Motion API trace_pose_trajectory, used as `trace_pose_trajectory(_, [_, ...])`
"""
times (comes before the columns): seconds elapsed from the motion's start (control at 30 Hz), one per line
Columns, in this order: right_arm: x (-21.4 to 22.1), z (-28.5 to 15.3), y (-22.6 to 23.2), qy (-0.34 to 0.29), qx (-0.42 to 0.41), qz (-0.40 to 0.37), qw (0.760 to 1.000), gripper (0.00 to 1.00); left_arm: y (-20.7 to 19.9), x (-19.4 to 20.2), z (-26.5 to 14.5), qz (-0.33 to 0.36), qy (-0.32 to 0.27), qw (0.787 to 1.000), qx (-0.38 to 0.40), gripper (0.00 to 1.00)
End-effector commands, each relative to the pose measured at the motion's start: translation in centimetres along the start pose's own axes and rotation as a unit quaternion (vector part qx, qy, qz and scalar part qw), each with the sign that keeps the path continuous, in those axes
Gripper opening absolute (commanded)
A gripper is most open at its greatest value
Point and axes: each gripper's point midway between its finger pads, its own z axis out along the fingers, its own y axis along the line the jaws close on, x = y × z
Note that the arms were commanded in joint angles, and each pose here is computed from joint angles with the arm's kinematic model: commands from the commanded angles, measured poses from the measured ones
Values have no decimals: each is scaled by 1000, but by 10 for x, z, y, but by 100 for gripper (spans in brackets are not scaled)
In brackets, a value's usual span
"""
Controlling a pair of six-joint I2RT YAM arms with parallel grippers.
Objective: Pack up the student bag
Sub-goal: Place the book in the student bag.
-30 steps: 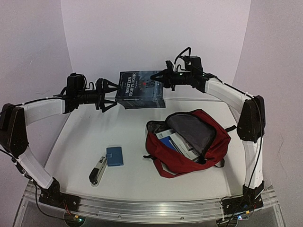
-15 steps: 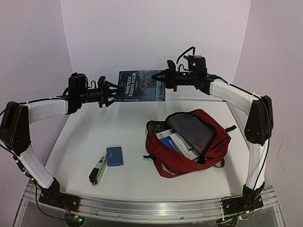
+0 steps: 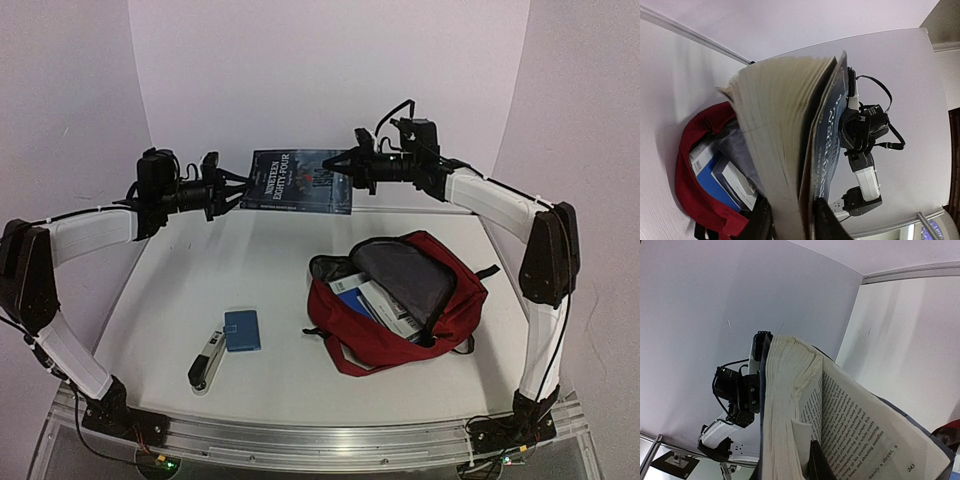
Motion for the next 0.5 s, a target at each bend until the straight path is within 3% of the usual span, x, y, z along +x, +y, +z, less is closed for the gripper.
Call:
trace_pose_trajectory(0.0, [-4,-25,86,-17,-77,-83,993,0,-45,15,12,48,53,996,62,39])
trace_pose_trajectory(0.17, [-4,-26,92,-14,-83,-95,992,0,-54,25,21,44,76,992,94,40])
trace_pose_trajectory(0.3, [1,-26,86,-7,-80,-92,993,0,-61,24,19,54,68,991,104,20])
trace_pose_trajectory(0.33, [1,-27,84,-7,-78,-90,993,4,-62,24,18,56,65,991,105,14])
trace_pose_trajectory(0.37, [-1,-29,82,-9,-76,-90,993,15,-63,24,17,57,62,991,105,10])
trace_pose_trajectory(0.47, [-14,-43,78,-29,-63,-91,993,67,-67,22,14,61,49,992,101,1])
